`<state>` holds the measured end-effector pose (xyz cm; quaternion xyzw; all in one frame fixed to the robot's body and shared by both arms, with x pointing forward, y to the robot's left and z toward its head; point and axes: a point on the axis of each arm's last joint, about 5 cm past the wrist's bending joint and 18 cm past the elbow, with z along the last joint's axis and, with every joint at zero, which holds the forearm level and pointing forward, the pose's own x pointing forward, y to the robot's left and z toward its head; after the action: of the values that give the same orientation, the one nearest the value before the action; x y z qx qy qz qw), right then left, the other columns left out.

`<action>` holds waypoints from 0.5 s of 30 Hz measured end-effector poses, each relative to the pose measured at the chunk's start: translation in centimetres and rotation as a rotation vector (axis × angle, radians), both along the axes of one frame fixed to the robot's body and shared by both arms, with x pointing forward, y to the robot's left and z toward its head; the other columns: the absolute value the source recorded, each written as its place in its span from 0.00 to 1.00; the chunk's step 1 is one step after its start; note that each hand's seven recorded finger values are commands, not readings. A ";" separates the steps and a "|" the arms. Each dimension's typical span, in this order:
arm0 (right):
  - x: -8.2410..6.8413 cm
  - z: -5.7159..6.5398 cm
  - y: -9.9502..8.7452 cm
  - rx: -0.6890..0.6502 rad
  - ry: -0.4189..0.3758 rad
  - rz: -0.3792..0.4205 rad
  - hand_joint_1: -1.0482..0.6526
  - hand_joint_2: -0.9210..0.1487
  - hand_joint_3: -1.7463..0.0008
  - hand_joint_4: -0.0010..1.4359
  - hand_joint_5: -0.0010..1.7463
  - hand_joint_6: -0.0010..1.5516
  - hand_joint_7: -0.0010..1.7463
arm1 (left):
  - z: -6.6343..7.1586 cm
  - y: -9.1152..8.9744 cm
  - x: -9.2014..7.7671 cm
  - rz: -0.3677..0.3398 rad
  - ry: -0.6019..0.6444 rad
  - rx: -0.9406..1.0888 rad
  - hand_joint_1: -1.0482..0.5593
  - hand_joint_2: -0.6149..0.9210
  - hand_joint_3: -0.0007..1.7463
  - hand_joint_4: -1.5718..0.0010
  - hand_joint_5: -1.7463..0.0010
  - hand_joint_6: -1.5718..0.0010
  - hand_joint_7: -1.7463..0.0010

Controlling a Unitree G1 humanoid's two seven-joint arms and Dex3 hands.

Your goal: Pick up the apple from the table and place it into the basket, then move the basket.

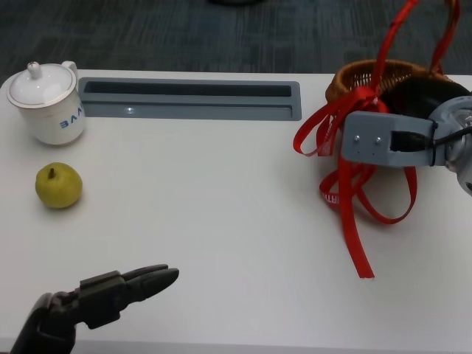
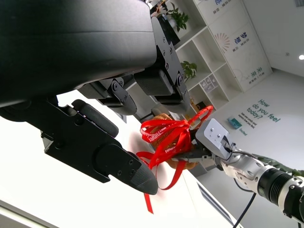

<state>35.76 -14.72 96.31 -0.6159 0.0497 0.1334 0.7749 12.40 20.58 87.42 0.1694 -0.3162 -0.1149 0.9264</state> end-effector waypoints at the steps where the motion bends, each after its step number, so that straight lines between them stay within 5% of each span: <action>1: 0.0 0.0 0.0 0.002 -0.001 0.002 0.28 0.13 1.00 0.54 0.00 0.42 0.00 | 0.0 0.0 0.0 -0.001 -0.002 0.000 0.33 0.88 0.00 0.51 1.00 0.53 1.00; 9: 0.2 0.7 0.0 0.002 0.014 0.016 0.09 0.17 1.00 0.19 0.00 0.13 0.00 | -0.1 -0.1 0.2 -0.004 -0.006 -0.003 0.33 0.88 0.00 0.51 1.00 0.53 1.00; 15: 0.3 0.8 -0.1 0.011 0.043 0.004 0.05 0.17 1.00 0.11 0.00 0.06 0.00 | 0.0 -0.1 0.5 -0.011 -0.020 -0.005 0.33 0.87 0.00 0.52 1.00 0.52 1.00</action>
<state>36.04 -14.82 97.08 -0.6089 0.0644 0.1483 0.7766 12.89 20.44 87.38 0.1664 -0.3268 -0.1173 0.9229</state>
